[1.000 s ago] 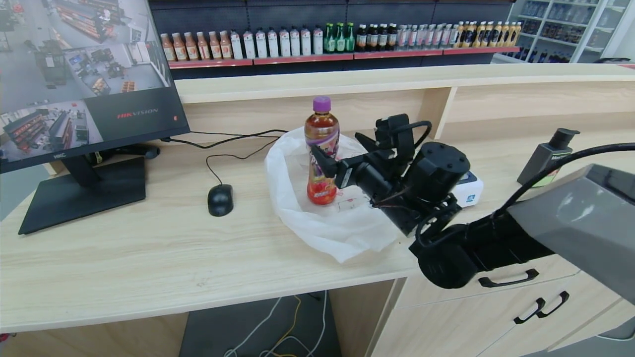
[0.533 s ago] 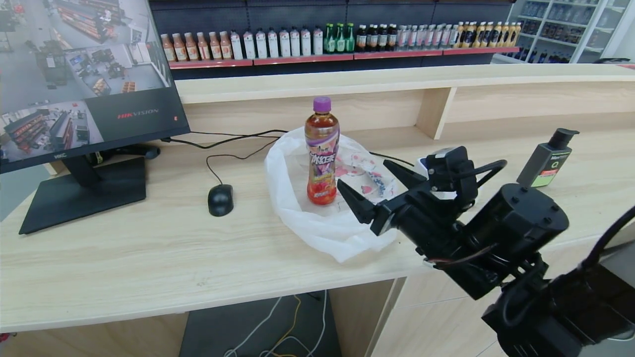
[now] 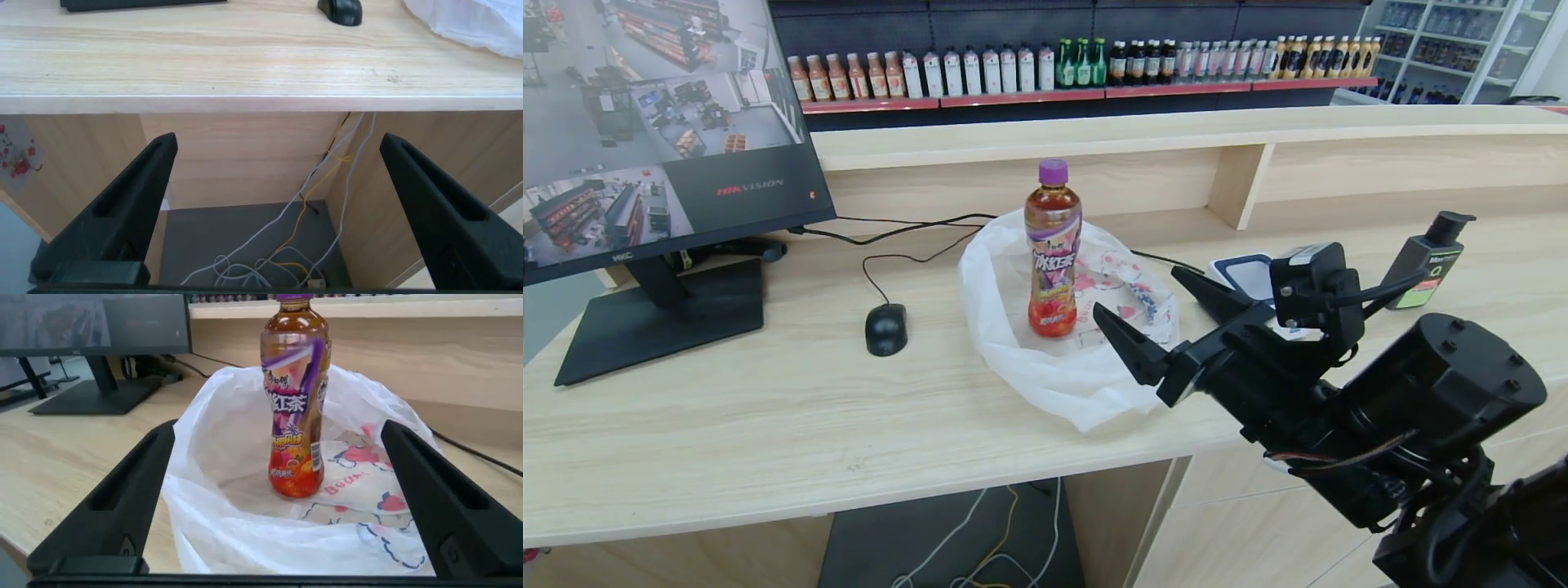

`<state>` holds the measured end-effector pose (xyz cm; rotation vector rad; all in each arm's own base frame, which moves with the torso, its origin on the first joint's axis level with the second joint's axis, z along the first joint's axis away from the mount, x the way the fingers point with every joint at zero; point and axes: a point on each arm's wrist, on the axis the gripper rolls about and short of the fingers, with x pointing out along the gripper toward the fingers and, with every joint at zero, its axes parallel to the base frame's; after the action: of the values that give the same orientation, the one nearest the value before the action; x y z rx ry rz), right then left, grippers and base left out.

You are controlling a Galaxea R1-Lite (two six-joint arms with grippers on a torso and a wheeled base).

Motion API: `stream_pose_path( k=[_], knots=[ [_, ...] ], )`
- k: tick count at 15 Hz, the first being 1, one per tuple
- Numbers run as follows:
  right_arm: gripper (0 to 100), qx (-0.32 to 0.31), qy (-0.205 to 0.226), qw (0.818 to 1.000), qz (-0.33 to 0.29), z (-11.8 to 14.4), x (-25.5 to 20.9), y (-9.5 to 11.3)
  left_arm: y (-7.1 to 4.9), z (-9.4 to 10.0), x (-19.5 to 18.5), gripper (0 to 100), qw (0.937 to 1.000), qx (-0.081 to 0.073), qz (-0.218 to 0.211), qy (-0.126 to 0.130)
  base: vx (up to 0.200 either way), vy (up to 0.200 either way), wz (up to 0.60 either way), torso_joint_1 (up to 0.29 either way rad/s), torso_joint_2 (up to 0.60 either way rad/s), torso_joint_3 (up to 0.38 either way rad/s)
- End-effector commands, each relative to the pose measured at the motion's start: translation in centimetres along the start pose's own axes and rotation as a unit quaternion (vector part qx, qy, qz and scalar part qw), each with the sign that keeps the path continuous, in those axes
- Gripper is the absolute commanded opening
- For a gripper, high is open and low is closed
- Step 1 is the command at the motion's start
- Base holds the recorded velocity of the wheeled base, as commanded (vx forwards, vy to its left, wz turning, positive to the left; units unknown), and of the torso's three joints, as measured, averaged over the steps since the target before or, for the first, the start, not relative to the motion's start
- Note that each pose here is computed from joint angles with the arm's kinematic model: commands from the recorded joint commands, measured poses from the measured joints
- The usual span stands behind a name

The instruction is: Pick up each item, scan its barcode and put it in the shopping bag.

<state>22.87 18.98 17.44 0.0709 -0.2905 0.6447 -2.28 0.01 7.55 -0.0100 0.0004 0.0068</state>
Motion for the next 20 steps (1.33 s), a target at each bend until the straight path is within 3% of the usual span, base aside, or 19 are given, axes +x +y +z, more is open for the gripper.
stream_pose_path(
  k=[1, 7, 13, 20],
  knots=[
    [100, 0.01, -0.001, 1.0, 0.006, 0.2, -0.3, 0.4, 0.0, 0.0, 0.0, 100, 1.0, 0.0, 0.0, 0.0, 0.0, 0.0, 0.0, 0.0, 0.0, 0.0],
    [100, 0.012, 0.006, 1.0, 0.006, 0.0, -0.6, 0.3, 0.0, 0.0, 0.0, 100, 1.0, 0.0, 0.0, 0.0, -0.2, 0.0, 0.0, 0.001, 0.0, 0.004],
    [100, 0.009, 0.007, 1.0, -0.006, 0.0, -0.6, -0.4, 0.0, 0.0, 0.0, 100, 1.0, 0.001, 0.0, 0.001, 0.0, 0.0, 0.0, 0.0, 0.0, 0.0],
    [100, 0.007, 0.008, 1.0, -0.014, 0.1, -1.0, -0.9, 0.0, 0.0, 0.0, 100, 1.0, -0.003, 0.0, 0.0, 0.0, -0.2, 0.0, 0.0, 0.0, -0.001]
  ],
)
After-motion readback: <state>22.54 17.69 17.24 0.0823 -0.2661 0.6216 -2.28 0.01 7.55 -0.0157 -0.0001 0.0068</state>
